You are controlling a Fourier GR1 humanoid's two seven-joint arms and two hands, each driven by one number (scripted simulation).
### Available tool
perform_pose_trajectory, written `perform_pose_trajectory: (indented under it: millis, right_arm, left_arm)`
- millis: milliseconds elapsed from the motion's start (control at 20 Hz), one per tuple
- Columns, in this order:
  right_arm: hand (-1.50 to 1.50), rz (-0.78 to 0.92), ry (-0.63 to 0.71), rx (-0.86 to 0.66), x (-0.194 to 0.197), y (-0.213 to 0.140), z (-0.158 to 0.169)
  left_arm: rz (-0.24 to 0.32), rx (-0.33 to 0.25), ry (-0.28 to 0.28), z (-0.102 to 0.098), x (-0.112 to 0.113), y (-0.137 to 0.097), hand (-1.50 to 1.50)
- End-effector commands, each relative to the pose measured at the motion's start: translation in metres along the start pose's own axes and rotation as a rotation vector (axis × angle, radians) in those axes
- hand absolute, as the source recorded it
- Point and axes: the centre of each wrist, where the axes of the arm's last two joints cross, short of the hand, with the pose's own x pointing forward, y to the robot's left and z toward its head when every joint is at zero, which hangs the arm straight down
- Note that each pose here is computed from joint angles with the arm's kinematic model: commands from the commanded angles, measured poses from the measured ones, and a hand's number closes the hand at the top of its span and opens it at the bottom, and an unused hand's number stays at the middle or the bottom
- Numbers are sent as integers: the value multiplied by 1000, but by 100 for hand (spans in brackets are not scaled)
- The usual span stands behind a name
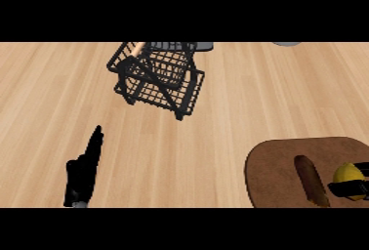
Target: Pick the lemon from the cutting board and place it in the tiered basket
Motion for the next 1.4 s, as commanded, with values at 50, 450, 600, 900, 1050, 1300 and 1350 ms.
perform_pose_trajectory:
  millis: [50, 450, 600, 900, 1050, 1300, 1350]
  right_arm:
    - [150, 116, 35, -42, 3, 19, -5]
    - [150, 471, -751, 4, 67, 79, 109]
    - [150, 448, -893, -18, 89, 115, 168]
    - [150, 124, -961, 32, 105, 89, 235]
    - [150, -42, -993, -7, 99, 60, 254]
    - [150, -172, -1117, -182, 93, 2, 295]
    - [150, -183, -1132, -211, 79, -11, 303]
  left_arm:
    - [13, 0, 47, 5, -13, 8, 0]
    - [-25, -84, -15, -5, 9, -15, 0]
    - [-16, -59, 10, -11, 6, -6, 0]
    - [-2, -5, 46, -6, 1, 3, 0]
    - [15, 4, 71, 1, -11, -2, 0]
    - [1, 2, 36, 9, 1, 7, 0]
    - [-14, 7, 53, 7, -4, 13, 0]
